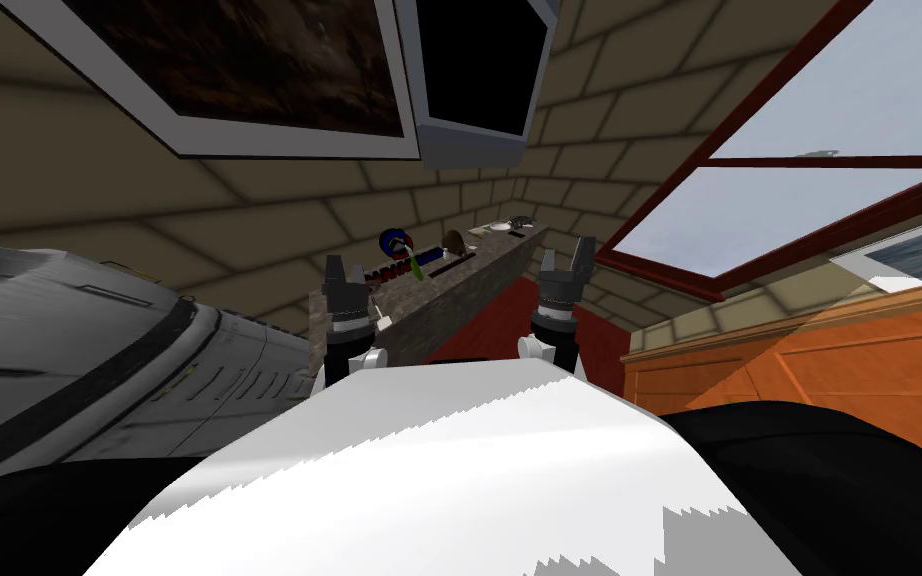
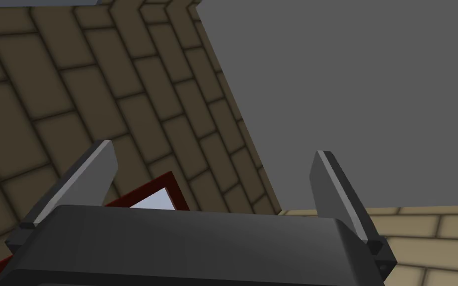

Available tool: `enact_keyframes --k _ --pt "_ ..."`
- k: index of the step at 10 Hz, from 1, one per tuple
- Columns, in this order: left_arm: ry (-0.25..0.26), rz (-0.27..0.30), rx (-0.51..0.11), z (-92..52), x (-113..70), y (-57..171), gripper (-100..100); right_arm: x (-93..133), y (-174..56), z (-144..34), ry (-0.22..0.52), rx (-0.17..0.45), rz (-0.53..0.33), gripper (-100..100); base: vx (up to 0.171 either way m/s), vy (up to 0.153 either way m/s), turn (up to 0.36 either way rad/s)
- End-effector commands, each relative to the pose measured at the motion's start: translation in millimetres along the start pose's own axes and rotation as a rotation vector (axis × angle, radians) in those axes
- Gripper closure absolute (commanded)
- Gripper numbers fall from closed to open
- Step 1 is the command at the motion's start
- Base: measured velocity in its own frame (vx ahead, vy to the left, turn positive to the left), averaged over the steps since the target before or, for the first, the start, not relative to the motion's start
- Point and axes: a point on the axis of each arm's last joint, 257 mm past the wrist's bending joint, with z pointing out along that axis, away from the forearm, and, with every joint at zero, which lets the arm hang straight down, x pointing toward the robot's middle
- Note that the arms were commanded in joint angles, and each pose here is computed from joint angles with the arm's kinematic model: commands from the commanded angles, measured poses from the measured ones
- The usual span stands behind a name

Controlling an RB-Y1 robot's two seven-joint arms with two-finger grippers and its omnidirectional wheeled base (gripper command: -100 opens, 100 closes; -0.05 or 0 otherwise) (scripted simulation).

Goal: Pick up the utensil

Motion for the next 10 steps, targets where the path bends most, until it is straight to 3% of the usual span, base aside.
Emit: enact_keyframes --k 1,10 --pt "0.036 0.019 -0.04 -3.7 1.5 11.1 -100 0.0 0.0 0.0 0.0 0.0 0.0 0 0.005 0.009 -0.102" --pt "0.174 0.144 -0.327 -37.4 -10.4 83.6 -100 0.0 0.0 0.0 0.0 0.0 0.0 0 0.007 0.034 -0.13"
